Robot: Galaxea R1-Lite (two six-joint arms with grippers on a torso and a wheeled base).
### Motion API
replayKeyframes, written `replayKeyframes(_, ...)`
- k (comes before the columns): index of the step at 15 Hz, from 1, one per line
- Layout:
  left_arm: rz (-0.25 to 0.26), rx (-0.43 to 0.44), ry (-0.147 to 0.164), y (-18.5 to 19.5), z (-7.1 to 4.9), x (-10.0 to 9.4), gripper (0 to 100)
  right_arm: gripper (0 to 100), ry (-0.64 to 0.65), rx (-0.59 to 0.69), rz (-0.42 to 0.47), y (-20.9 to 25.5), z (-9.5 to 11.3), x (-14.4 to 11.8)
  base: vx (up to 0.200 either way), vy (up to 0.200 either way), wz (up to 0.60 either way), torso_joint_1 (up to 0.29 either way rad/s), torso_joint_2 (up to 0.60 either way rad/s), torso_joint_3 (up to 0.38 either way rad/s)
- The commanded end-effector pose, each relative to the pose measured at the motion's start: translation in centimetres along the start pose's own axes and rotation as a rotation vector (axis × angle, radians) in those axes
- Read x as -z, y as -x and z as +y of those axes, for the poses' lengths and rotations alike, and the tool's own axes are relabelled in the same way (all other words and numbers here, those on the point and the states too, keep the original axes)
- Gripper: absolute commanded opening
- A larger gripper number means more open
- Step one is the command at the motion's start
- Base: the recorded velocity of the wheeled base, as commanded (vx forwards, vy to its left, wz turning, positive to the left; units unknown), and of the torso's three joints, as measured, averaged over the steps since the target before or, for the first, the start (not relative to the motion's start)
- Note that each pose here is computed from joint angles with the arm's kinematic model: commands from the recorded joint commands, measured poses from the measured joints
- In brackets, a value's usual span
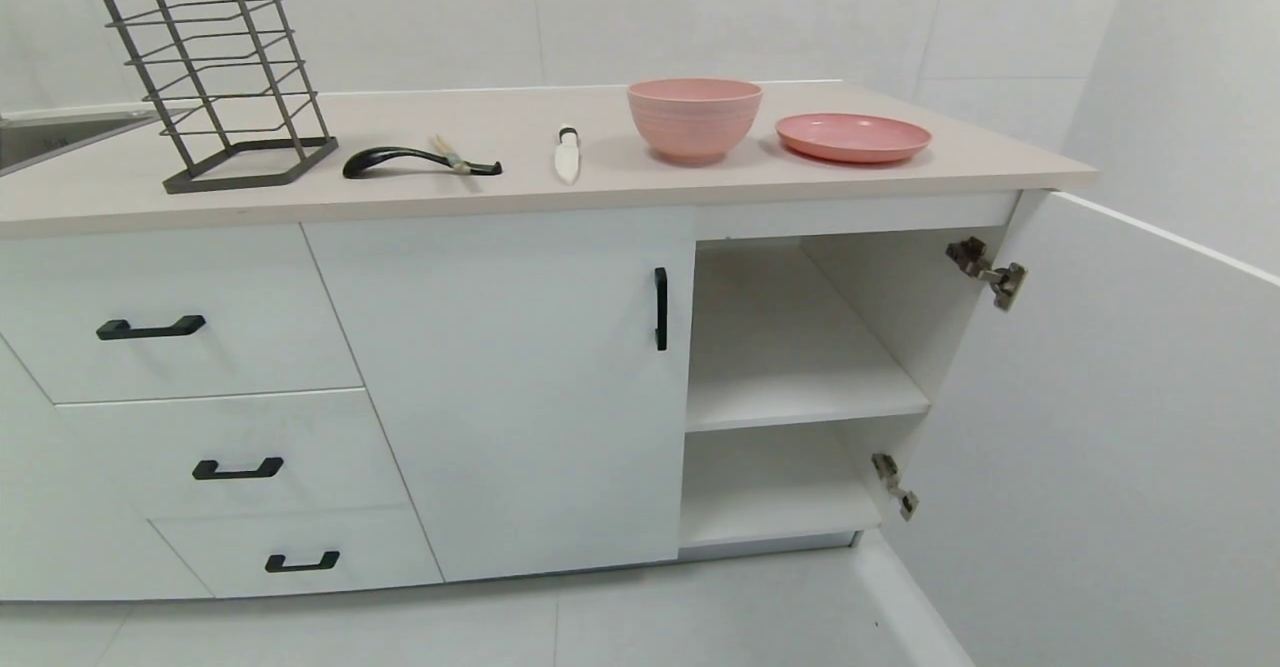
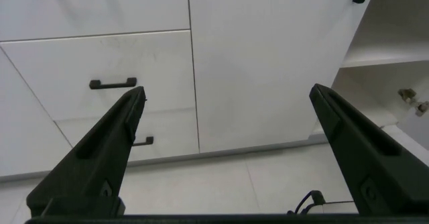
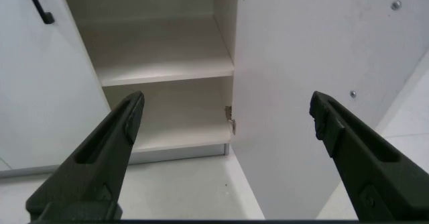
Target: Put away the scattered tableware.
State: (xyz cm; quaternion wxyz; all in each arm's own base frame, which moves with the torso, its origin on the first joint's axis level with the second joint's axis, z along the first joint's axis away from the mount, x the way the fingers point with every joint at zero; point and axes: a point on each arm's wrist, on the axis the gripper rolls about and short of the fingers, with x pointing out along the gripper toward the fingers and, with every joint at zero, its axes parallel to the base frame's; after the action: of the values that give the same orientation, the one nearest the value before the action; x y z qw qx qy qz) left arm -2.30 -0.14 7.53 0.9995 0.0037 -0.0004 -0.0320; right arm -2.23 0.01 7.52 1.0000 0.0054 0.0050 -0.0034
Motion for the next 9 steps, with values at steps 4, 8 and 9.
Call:
replayKeyframes(4,0.001,0.0,0.001,-0.02,0.0,-0.02,100,100,0.0,-0.001,-0.001,0.0,0.0,-0.01,0.2,0.0,0.0,0.002,0.0,0.005)
replayKeyframes(8,0.001,-0.001,0.0,-0.02,0.0,-0.02,100,100,-0.001,-0.001,0.001,-0.01,0.0,-0.01,0.2,-0.15,0.0,0.001,0.0,0.002)
replayKeyframes(9,0.001,-0.001,0.0,-0.02,0.0,-0.02,100,100,-0.001,-0.001,0.001,-0.01,0.0,-0.01,0.2,-0.2,0.0,0.012,0.0,0.002)
